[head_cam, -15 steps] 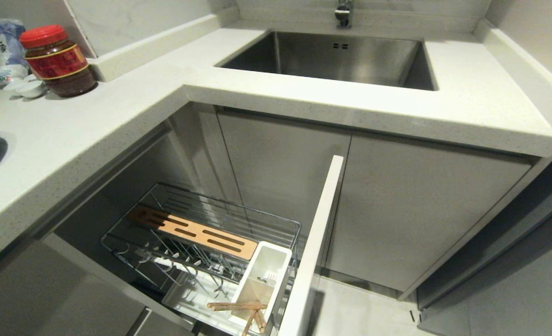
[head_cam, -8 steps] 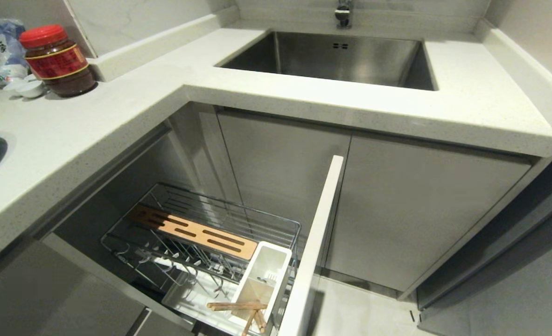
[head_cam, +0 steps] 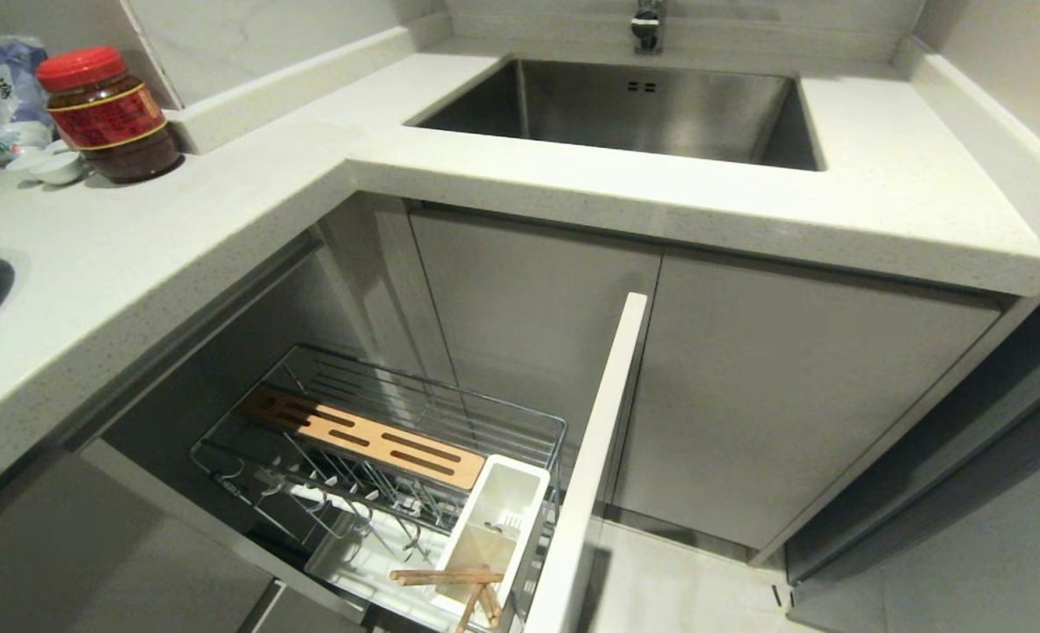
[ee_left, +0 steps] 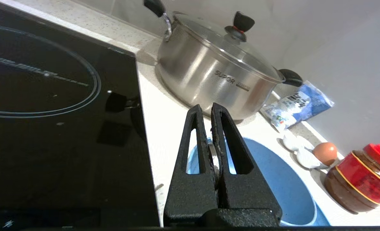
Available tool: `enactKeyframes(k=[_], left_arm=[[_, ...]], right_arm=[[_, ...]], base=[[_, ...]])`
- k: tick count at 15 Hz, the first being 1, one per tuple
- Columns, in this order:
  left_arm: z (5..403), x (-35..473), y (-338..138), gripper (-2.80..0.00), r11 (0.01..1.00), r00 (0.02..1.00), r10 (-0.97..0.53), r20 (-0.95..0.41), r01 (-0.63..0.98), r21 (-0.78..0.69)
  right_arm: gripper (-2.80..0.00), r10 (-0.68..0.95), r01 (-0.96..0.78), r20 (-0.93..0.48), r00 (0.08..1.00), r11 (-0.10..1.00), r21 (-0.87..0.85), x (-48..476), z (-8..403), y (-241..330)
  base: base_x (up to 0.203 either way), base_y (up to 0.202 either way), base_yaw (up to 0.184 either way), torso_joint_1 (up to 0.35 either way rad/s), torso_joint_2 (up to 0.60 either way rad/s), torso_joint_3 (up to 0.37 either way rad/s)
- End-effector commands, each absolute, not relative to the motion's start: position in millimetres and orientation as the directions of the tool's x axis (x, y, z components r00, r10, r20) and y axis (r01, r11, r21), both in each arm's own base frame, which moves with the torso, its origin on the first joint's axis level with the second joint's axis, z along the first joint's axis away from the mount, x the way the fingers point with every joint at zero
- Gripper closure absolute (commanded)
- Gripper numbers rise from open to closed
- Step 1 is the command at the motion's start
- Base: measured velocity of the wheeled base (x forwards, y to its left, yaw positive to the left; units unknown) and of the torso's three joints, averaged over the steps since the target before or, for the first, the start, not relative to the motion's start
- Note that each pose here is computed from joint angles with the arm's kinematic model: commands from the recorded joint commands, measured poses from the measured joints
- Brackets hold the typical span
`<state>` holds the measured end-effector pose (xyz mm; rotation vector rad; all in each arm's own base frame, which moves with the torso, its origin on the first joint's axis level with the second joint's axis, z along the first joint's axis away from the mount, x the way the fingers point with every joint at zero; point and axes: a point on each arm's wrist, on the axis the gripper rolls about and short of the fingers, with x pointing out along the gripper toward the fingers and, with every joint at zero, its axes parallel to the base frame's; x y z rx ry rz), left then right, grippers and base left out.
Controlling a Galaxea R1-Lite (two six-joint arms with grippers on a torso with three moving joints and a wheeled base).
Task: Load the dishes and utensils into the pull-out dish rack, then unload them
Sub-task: Take the chopsticks out of the cupboard
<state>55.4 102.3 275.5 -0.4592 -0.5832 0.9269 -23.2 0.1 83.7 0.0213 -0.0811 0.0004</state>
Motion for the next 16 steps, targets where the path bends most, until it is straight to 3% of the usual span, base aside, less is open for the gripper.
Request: enactKeyframes(k=[1,16], left_arm=[[274.1,57.8,104.4,0.00,0.538,0.479,0.834,0.275,-0.593,-0.599],[260.5,70.2,120.9,0.00,0.563,0.508,0.814,0.281,-0.577,-0.592]], right_arm=[[0.00,0.000,-0.001,0.057,0.998,1.000,0.021,-21.2,76.5,0.1],[0.00,0.000,-0.001,0.055,0.998,1.000,0.021,-21.2,76.4,0.1]], base=[[0.000,0.000,0.000,0.000,0.00,0.000],[0.000,0.000,0.000,0.000,0.00,0.000]])
